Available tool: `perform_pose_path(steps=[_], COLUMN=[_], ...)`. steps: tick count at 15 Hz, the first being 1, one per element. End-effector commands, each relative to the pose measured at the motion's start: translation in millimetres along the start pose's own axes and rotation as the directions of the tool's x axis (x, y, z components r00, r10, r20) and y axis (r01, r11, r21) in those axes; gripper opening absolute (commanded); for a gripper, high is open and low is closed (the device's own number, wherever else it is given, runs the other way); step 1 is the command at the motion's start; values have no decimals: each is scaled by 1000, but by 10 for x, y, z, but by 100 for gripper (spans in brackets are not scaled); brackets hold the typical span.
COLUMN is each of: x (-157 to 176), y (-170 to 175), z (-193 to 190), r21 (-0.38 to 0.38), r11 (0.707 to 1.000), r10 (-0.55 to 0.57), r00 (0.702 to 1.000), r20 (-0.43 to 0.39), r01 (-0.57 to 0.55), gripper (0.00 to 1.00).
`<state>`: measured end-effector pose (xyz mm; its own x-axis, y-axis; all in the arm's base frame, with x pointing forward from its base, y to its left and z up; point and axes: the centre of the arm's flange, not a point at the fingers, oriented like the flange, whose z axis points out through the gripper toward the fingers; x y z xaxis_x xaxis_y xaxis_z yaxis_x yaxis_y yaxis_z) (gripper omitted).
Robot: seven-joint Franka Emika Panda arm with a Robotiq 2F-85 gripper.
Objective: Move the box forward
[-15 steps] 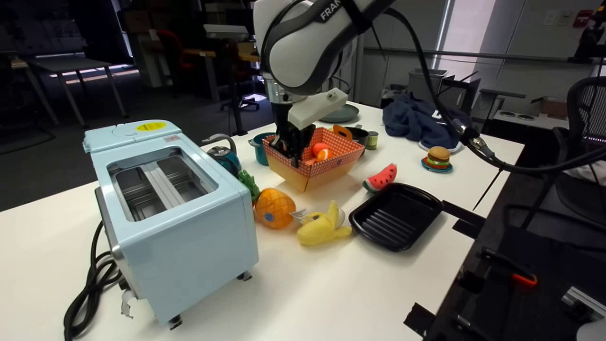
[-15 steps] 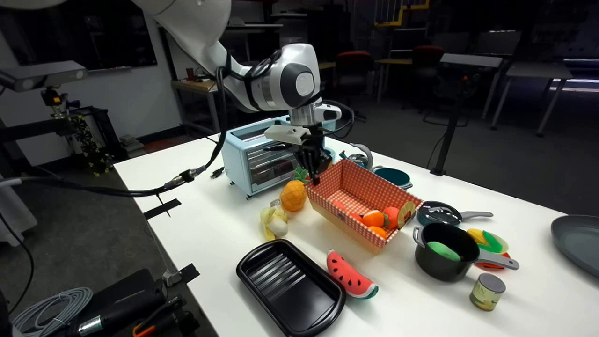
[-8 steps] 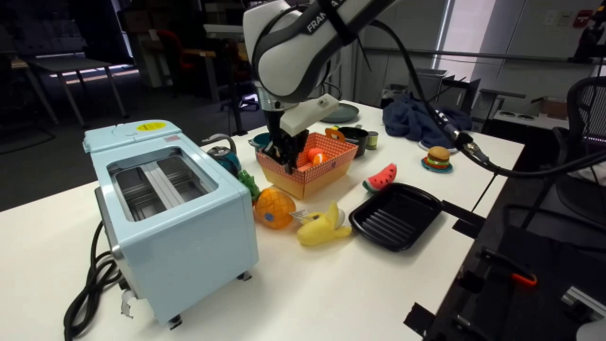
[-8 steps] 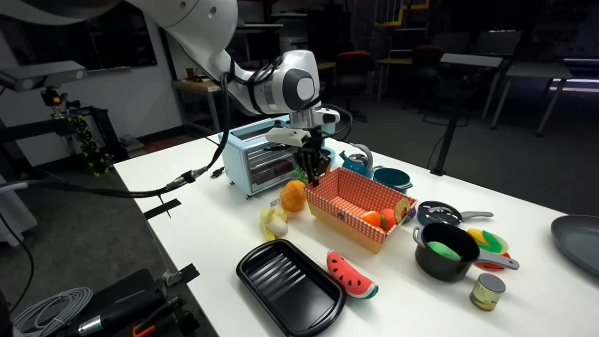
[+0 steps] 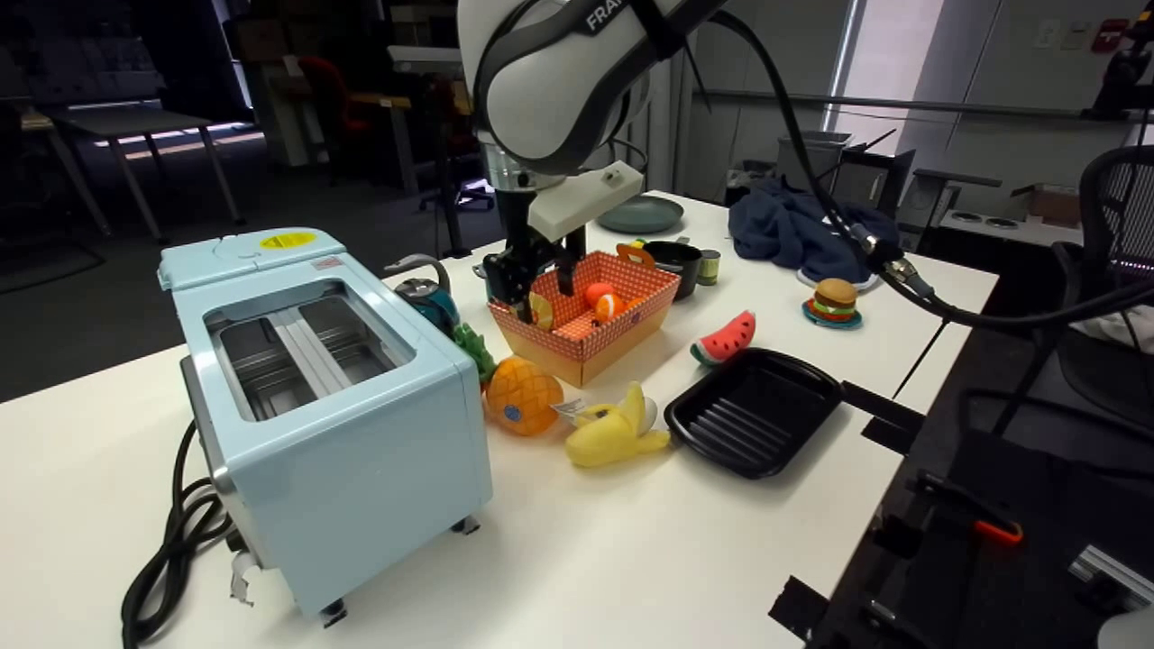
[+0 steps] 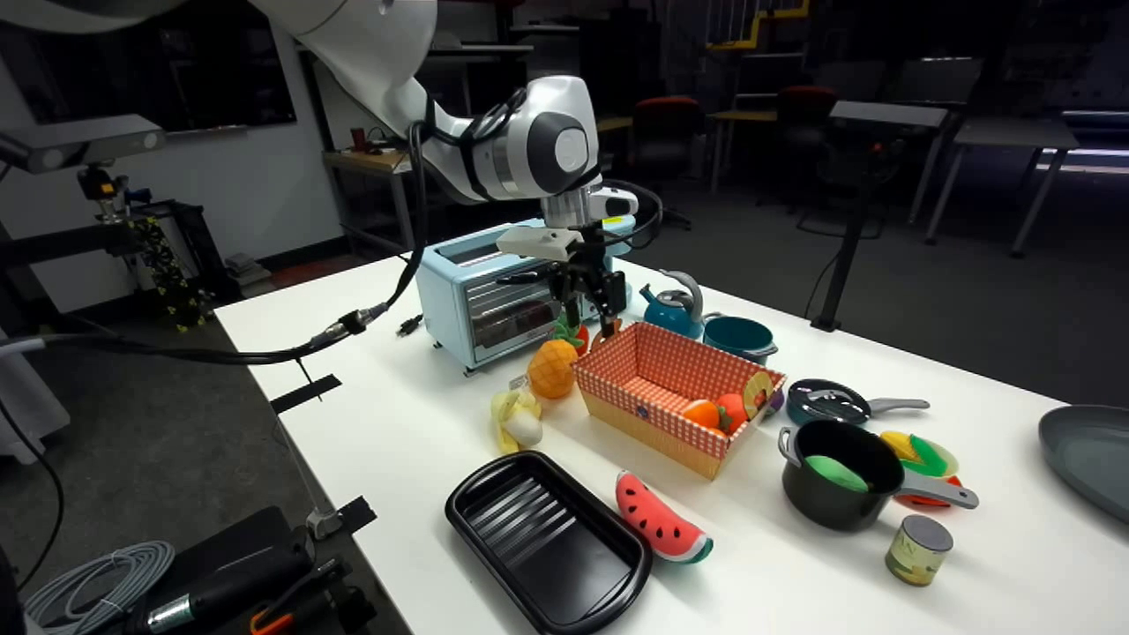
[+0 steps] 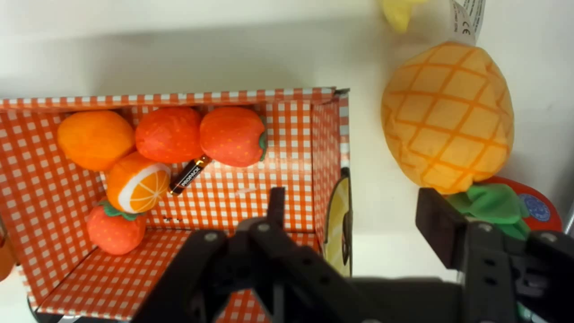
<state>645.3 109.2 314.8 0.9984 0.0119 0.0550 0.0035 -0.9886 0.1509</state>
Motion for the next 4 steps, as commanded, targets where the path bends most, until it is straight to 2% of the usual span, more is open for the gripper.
perform_pose_path(steps=[1, 2, 3, 4], x=[-157, -167, -9, -18], y=[166, 188, 73, 107], z=[-298, -360, -181, -247], r21=[14, 9, 3, 3], r11=[1000, 999, 1000, 1000], r10=[9, 34, 11, 16], r00=[1000, 999, 1000, 999], r20=[-25, -29, -24, -32], r01=[-9, -33, -11, -16], gripper=[100, 100, 99, 100])
